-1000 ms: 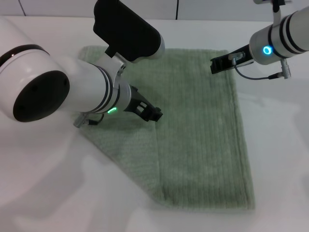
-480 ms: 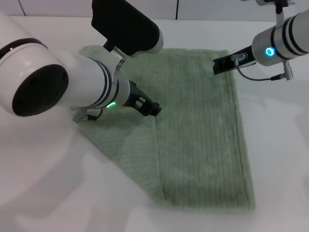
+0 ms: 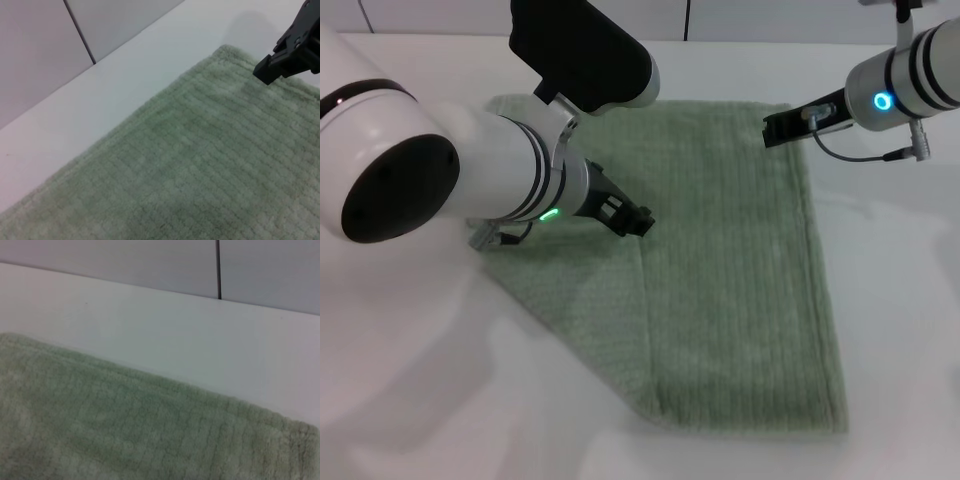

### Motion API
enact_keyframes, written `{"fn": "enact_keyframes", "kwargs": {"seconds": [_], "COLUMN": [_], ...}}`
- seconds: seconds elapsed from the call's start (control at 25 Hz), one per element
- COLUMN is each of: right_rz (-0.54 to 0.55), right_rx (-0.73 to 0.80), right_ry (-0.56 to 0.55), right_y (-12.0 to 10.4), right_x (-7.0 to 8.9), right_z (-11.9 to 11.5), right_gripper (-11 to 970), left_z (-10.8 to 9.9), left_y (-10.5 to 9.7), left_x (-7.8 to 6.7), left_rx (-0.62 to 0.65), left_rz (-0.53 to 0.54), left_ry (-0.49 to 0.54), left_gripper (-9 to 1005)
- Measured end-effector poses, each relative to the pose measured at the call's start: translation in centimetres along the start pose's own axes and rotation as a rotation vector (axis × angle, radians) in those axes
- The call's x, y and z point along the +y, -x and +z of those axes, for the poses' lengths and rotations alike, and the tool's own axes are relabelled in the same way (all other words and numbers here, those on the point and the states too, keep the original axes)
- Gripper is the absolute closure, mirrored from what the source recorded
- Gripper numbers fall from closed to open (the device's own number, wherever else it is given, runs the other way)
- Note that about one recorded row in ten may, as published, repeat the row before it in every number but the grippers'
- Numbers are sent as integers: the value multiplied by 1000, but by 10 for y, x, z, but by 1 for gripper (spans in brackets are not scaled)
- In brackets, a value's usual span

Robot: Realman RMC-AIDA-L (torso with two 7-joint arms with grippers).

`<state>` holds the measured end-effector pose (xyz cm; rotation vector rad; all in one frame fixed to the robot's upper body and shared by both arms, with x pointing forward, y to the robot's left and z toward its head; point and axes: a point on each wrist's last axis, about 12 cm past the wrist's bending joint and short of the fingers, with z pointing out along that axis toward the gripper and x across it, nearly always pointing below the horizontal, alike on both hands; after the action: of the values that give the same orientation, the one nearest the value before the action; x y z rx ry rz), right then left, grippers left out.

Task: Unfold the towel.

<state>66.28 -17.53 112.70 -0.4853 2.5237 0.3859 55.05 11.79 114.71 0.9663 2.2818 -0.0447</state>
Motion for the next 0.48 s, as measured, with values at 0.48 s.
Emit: {"fn": "enact_keyframes", "kwargs": {"seconds": [0.48], "right_rz": [-11], "right_rx": [-12], "right_ry": [-1], "right_y": [3], "right_x": [1], "right_z": [-3], "right_gripper": [960], "left_z": [-2], "left_y": [0], "left_x": [2], "left_rx": [-9], "left_rz": [-10], "left_ry": [4], "left_gripper": [236]}}
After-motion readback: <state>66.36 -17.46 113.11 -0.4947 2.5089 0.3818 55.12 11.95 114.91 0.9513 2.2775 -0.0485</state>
